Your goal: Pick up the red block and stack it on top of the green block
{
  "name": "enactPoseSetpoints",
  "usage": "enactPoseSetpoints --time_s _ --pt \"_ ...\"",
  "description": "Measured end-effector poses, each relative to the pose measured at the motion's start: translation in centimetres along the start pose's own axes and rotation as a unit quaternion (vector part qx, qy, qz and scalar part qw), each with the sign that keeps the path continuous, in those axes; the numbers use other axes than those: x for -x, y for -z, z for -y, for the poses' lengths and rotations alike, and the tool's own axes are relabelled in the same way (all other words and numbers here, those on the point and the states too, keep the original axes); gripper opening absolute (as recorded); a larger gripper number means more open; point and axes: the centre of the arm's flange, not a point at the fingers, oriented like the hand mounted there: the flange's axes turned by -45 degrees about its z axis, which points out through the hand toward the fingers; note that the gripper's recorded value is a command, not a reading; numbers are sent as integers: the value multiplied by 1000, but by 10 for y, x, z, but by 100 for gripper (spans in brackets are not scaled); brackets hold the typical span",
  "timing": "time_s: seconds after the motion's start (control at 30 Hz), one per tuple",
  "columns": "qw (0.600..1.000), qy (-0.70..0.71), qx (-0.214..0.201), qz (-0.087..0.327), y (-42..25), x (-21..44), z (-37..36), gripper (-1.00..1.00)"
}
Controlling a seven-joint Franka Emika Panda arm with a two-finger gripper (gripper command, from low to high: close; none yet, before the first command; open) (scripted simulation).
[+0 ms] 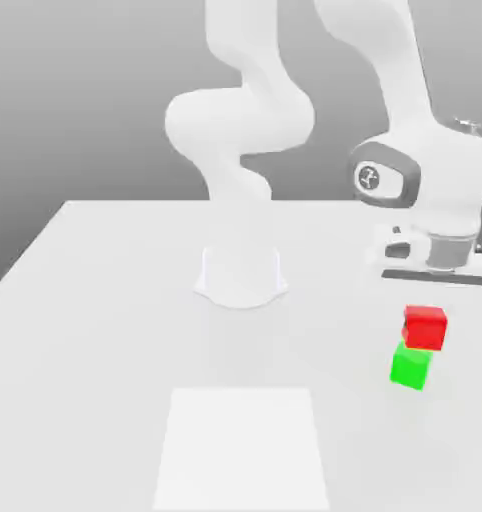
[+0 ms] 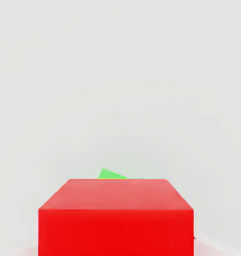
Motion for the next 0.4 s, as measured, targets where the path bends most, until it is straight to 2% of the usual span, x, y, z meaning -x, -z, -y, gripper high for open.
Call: enactPoseSetpoints --time_s 0.07,0.1,0.4 --pt "1000 2 -3 4 -10 4 -1 -100" --pt "1000 3 -4 5 -13 6 -1 100" --pt "1000 2 -1 3 -6 3 0 100"
